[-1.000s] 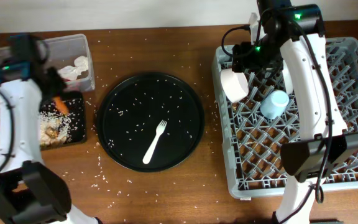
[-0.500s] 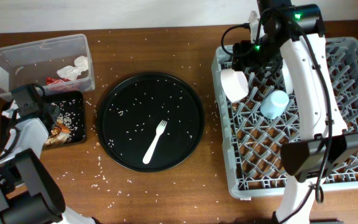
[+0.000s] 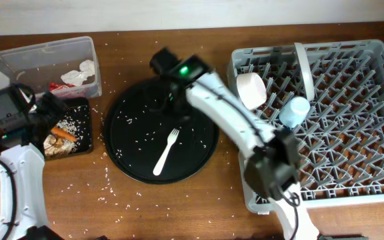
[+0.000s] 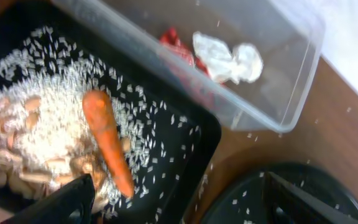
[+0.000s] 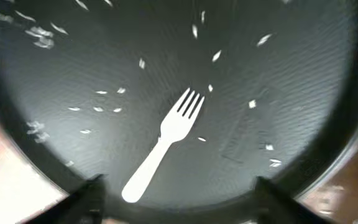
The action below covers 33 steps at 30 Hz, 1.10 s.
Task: Sort waste into correct bins and load items into the dishwasher rack
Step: 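Grasp the white plastic fork with the right gripper, then carry the fork right and insert it upright into the rack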
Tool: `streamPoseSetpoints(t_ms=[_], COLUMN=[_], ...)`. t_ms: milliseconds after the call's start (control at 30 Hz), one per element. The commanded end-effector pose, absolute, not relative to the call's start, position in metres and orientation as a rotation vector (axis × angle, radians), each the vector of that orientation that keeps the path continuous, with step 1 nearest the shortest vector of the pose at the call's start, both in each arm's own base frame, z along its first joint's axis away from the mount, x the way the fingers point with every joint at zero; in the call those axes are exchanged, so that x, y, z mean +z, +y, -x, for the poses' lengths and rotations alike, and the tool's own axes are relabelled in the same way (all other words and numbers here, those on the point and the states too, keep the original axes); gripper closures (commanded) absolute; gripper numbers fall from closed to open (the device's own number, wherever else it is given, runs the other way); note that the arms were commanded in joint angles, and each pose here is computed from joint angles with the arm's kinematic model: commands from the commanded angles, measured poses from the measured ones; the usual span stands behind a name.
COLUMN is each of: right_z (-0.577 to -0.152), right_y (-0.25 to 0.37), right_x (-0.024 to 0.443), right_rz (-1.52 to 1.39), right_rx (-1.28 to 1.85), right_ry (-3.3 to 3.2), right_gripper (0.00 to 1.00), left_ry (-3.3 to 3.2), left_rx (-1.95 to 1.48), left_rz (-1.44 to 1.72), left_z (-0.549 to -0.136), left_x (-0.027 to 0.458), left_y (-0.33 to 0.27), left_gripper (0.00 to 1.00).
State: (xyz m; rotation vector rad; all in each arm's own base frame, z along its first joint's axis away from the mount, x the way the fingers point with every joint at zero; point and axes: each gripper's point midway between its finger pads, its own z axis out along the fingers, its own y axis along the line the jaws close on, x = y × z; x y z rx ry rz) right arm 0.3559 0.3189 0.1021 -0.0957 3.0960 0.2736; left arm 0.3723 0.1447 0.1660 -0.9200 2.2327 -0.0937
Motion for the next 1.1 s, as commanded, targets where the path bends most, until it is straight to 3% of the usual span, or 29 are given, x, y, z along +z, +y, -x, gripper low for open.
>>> streamPoseSetpoints(t_ms=[0,233,367,467,600,767,900,1000,1067], right_z=[-0.339,-0.328,-0.331,-0.337,-0.342,-0.344,-0.357,-0.386,-0.409], right_y=[0.336,0.342,0.349,0.344,0.344,0.344,0.346,0.336,0.314], right_x=[0.067,0.009,-0.006,-0.017,-0.019,-0.017,-0.003,0.040,0.099], right_rz=[-0.016,-0.123,-0.145,-0.207,-0.216,-0.225,-0.121,0.094,0.323], right_rx=[0.245,0.316,0.379,0.447,0.470,0.511,0.627,0.628,0.523], right_ry=[3.153,3.240,3.260,3.295,3.285,3.292,3.265,3.139,2.993], right_gripper=[0.14,0.15,0.25,0.39,0.71,0.96,0.96,0.96,0.96], left_ry=[2.259,2.263,2.264,2.263,2.264,2.269,2.269,2.269,2.269], left_rx=[-0.111,-0.112,-0.112,-0.112,-0.113,-0.113,-0.113,-0.113,-0.113], left_rz=[0.869,0.871,0.871,0.871,0.871,0.874,0.874,0.874,0.874], left_z=[-0.377,-0.376,-0.376,-0.376,-0.376,-0.375,-0.375,-0.375,-0.375], left_x=[0.167,0.166,0.166,0.166,0.166,0.165,0.165,0.165,0.165], left_y=[0.135,0.134,0.134,0.134,0.134,0.134,0.134,0.134,0.134], left_gripper=[0.15,0.15,0.14,0.14,0.14,0.14,0.14,0.13,0.01])
